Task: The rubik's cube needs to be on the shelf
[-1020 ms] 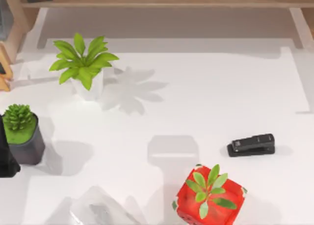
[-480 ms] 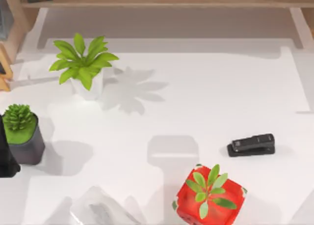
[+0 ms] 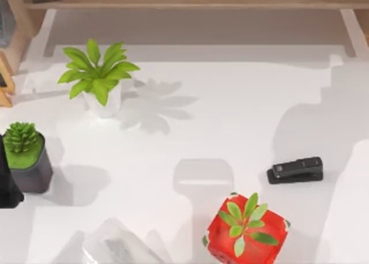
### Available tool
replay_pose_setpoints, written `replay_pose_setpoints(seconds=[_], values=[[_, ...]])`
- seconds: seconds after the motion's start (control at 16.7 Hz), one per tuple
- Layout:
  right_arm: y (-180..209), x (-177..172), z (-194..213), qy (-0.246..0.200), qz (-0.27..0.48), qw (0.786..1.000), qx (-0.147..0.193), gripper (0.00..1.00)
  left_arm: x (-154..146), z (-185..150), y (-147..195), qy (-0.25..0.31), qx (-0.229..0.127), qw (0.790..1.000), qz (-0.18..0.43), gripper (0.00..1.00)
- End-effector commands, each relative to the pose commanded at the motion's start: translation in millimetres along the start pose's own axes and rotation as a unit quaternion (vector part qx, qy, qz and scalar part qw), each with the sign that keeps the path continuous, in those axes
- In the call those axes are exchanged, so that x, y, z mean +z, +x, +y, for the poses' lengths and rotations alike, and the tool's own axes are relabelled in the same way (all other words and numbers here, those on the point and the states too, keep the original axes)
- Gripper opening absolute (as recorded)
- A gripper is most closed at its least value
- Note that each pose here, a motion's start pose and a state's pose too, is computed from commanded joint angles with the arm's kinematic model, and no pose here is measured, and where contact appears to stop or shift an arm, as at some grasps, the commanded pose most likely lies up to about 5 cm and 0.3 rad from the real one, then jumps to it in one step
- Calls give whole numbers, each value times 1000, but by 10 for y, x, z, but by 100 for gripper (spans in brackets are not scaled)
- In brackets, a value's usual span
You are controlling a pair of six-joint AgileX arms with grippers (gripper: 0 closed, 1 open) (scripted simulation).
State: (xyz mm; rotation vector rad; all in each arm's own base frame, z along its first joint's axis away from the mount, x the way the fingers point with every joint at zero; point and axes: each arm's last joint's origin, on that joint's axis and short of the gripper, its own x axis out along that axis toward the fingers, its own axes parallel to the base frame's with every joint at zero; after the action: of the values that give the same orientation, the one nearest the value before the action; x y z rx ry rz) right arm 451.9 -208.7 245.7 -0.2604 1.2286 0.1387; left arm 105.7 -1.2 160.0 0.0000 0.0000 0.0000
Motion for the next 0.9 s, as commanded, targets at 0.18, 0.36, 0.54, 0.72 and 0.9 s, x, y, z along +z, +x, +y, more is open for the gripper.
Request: replay_pose_setpoints(seconds=[0.18, 0.36, 0.54, 0.72, 0.9], values=[[215, 11, 197, 22, 51, 997, 50, 100, 0, 0, 0, 0, 0, 1000, 0, 100], [254, 3, 217, 25, 60, 996, 57, 100, 0, 0, 0, 0, 0, 1000, 0, 100], [241, -7, 199, 26, 58, 996, 55, 100, 0, 0, 0, 0, 0, 1000, 0, 100], [233, -36, 156, 25, 59, 996, 56, 100, 0, 0, 0, 0, 0, 1000, 0, 100], [228, -102, 43, 25, 59, 996, 56, 100, 0, 0, 0, 0, 0, 1000, 0, 100]])
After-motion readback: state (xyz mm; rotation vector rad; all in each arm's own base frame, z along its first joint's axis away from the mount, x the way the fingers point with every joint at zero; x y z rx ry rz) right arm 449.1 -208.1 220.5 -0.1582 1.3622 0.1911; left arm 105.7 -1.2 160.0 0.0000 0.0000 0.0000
